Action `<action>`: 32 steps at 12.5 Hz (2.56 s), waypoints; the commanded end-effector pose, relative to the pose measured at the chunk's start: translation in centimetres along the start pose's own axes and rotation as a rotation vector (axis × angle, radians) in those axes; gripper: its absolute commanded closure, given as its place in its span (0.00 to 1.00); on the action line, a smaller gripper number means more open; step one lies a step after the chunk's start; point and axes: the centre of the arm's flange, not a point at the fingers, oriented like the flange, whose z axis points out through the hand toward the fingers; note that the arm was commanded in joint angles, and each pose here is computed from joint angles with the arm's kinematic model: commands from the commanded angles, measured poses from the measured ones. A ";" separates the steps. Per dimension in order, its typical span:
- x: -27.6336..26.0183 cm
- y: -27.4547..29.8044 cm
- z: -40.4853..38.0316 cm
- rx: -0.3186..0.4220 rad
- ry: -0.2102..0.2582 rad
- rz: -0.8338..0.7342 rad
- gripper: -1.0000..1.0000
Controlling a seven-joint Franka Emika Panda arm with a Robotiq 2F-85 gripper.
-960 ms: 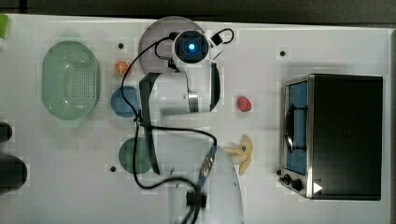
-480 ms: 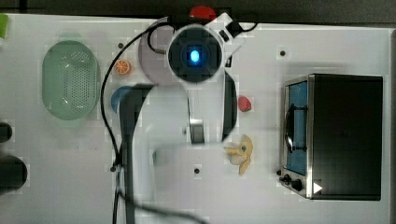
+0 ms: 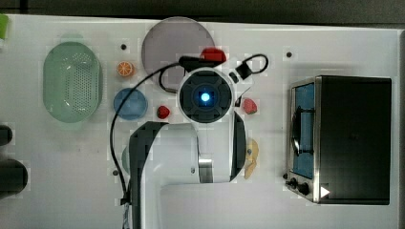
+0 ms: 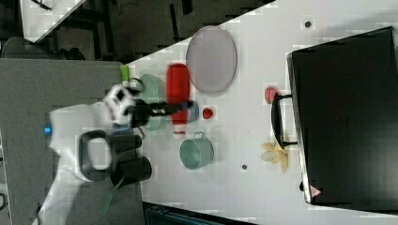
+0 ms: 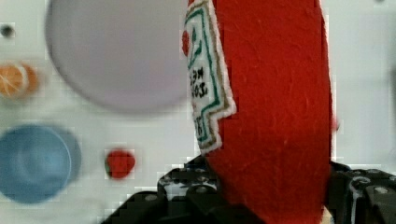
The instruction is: Pick ketchup from plate and place it on table.
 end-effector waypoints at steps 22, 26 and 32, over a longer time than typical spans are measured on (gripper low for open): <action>-0.6 4.9 -4.4 -0.030 -0.119 0.696 0.00; 0.9 5.1 -13.9 -0.022 -0.097 0.709 0.00; 0.3 4.1 -18.1 -0.058 -0.176 0.679 0.00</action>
